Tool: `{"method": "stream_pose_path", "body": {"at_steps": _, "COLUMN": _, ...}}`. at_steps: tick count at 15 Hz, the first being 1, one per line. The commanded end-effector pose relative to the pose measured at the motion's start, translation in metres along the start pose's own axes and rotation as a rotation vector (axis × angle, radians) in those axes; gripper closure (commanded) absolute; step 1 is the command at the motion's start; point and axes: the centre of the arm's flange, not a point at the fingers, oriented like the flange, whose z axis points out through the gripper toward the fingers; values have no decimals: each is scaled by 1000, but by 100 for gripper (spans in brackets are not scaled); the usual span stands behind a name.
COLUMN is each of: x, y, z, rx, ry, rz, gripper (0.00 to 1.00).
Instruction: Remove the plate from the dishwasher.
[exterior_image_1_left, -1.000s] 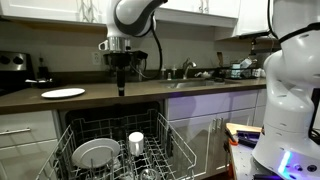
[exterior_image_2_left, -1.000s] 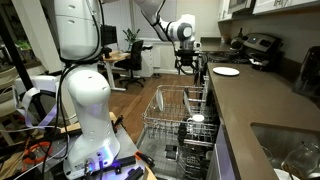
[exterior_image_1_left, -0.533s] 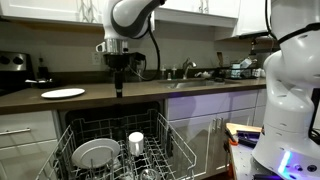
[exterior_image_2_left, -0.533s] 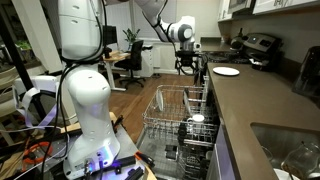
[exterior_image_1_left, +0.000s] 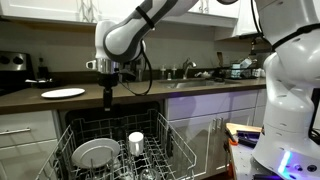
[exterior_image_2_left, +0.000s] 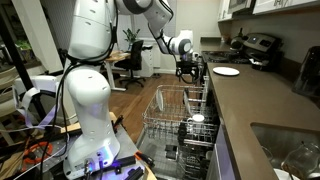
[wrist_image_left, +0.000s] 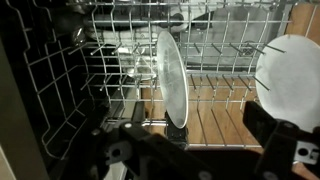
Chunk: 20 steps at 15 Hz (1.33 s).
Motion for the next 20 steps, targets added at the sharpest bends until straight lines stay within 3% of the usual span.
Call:
{"method": "stream_pose_path", "body": {"at_steps": 1, "x": 29, "y": 5, "z": 30, "rx": 5, "ry": 27, "rz": -41, "gripper": 0}}
{"method": "stream_pose_path", "body": {"at_steps": 12, "x": 55, "y": -1, "z": 102, "rx": 41, "ry": -13, "rz": -68, "gripper": 0}}
{"method": "stream_pose_path", "body": {"at_steps": 16, "x": 59, "y": -9, "z": 123, "rx": 41, "ry": -32, "rz": -88, "gripper": 20}}
{"method": "stream_pose_path", "body": {"at_steps": 19, "x": 61, "y": -11, "z": 133, "rx": 36, "ry": -41, "rz": -102, "gripper": 19}}
{"method": "stream_pose_path", "body": {"at_steps": 20, "x": 61, "y": -10, "z": 134, "rx": 34, "ry": -42, "rz": -104, "gripper": 44}}
